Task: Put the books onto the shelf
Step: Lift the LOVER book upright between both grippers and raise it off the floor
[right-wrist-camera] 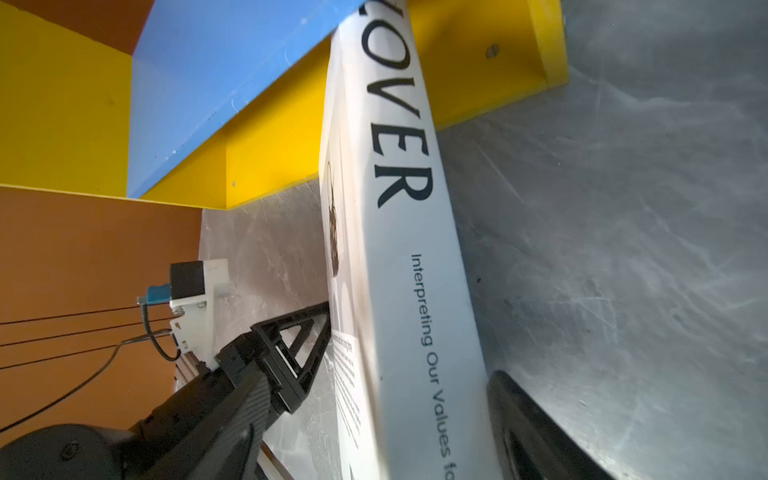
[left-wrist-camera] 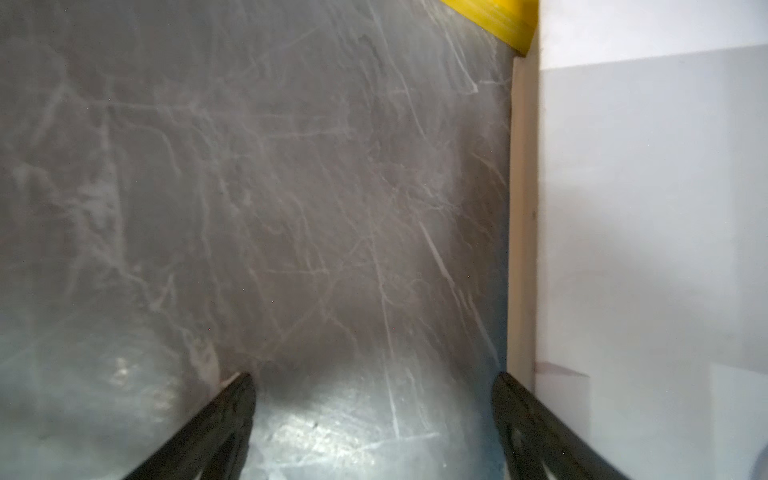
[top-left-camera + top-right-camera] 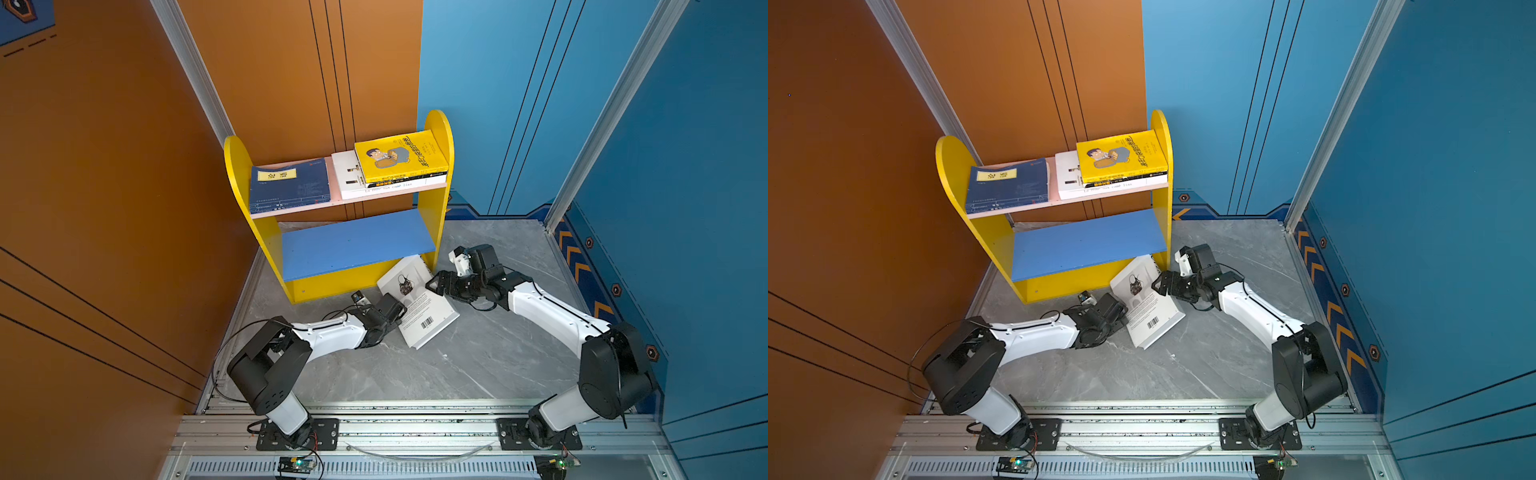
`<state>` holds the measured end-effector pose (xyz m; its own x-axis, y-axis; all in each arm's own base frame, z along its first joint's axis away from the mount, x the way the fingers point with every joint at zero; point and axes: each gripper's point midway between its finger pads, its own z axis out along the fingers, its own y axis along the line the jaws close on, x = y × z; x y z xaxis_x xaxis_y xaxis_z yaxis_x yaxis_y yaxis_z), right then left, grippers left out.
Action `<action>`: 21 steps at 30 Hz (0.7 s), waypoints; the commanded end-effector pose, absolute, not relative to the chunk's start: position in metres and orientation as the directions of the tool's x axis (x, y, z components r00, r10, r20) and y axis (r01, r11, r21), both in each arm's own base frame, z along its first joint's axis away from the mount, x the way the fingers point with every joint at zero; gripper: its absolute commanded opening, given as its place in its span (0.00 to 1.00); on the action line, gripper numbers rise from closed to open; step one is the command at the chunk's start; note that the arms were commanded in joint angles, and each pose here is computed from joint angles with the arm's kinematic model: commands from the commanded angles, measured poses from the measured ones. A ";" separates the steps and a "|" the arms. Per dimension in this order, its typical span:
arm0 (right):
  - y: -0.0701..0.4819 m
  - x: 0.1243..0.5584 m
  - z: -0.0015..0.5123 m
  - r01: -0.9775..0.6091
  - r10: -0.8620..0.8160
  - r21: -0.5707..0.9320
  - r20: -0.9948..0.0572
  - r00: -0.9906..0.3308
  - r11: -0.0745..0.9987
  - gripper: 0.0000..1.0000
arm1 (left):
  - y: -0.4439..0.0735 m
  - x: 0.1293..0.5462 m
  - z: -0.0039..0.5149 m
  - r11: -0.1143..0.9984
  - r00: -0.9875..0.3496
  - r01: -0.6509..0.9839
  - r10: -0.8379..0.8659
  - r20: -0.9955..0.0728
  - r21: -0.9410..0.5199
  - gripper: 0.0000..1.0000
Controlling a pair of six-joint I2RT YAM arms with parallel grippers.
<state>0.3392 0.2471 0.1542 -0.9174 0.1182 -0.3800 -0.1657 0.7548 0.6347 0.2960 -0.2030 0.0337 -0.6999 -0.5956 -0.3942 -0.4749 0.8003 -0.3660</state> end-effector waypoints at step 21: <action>0.296 0.234 0.153 -0.344 -0.243 0.491 -0.258 -0.935 0.800 0.50 | -0.284 0.269 0.008 0.683 -0.777 -0.430 -0.613 -0.143 -0.590 0.92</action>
<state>0.2345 0.2790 0.1417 -0.9765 -0.1356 -0.1676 -0.2035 0.8364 0.5089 0.3165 -0.2702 0.0498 -0.6528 -0.7126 -0.2572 -0.4103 0.6180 -0.6707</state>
